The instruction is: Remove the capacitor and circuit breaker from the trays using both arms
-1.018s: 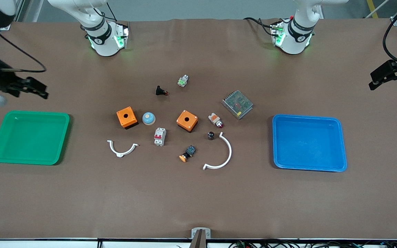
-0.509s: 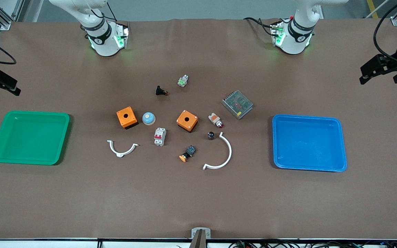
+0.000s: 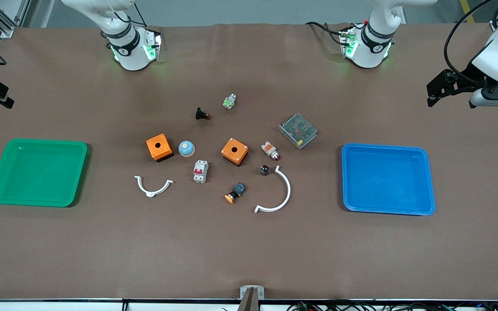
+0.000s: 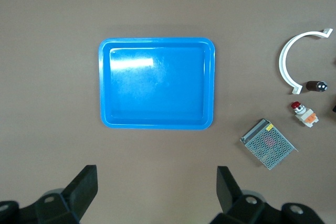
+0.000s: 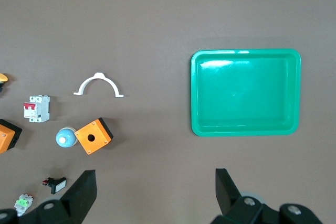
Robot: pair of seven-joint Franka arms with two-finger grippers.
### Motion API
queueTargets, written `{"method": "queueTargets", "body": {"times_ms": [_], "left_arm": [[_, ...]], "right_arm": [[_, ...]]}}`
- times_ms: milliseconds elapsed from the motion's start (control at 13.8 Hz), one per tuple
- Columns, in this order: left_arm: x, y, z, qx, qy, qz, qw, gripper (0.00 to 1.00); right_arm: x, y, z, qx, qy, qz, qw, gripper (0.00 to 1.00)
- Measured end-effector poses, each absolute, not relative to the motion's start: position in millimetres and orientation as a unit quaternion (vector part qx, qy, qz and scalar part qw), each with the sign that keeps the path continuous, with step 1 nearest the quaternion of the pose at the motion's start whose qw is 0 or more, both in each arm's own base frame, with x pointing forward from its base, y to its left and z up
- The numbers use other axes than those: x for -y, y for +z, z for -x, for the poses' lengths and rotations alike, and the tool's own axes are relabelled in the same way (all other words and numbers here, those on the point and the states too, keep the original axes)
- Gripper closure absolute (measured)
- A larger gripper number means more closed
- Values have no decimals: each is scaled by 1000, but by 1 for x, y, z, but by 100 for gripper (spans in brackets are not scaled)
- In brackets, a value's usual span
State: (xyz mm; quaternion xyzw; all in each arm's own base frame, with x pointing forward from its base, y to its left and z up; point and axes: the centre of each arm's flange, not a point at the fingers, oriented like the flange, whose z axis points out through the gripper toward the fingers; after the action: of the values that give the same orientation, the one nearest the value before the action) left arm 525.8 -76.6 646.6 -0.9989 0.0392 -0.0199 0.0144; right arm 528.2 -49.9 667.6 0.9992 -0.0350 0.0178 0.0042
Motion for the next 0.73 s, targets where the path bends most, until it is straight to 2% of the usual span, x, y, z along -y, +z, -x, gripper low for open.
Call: {"method": "queueTargets", "body": {"times_ms": [727], "left_arm": [[73,649,-525,-32,-22,999,14,0]], "right_arm": [[49,668,-530,34,20,-999,4,0]]}}
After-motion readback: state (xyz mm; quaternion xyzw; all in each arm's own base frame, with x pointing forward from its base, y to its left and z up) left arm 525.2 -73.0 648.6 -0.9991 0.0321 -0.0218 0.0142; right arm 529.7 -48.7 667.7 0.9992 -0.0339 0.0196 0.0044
